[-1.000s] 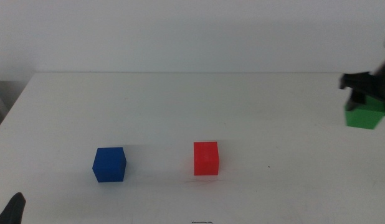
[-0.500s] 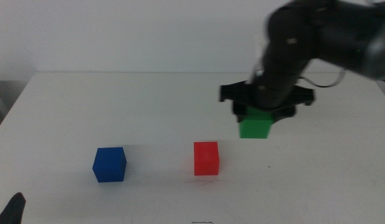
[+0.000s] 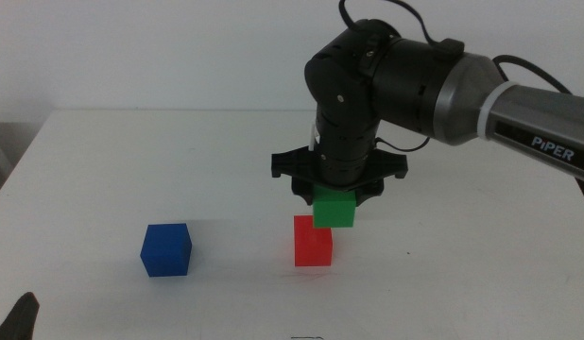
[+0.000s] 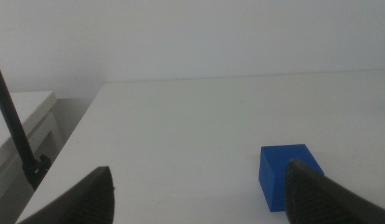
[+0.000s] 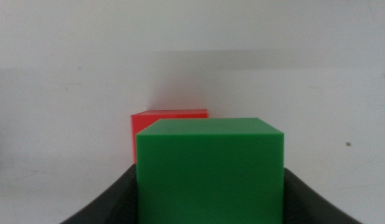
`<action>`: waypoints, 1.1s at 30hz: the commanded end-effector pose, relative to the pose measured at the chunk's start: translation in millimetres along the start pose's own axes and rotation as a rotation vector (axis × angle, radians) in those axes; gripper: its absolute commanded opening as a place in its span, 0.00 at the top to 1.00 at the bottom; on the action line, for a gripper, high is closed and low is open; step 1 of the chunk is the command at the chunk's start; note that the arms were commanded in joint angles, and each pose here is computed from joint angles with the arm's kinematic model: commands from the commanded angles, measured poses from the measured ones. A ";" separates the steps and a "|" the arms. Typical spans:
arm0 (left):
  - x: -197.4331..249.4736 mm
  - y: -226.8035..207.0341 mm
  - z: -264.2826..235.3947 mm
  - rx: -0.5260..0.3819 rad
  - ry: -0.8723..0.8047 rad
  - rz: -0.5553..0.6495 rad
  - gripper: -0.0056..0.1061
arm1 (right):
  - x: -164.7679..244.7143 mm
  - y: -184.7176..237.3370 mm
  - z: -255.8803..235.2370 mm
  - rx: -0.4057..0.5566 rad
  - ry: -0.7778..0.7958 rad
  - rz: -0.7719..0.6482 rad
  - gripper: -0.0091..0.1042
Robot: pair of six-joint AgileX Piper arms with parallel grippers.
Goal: Stack red cubes first, then green, then blue cubes in a specific spot.
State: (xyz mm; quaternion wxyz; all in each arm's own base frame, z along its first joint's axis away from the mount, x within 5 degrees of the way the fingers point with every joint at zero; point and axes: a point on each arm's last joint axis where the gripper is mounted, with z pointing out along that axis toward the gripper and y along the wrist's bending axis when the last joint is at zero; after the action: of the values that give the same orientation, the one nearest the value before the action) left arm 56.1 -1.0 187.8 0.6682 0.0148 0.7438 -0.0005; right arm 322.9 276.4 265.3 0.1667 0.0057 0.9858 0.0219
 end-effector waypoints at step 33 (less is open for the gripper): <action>-9.5 -0.1 -2.1 0.001 -0.106 -0.009 0.11 | -0.9 19.6 9.0 -0.048 -0.044 -0.021 0.93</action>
State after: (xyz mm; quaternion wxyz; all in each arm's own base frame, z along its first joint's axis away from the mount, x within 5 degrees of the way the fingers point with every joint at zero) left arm 56.1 -1.0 187.8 0.6682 0.0148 0.7438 -0.0005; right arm 325.9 300.4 229.6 0.1517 -0.0081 0.9880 0.0283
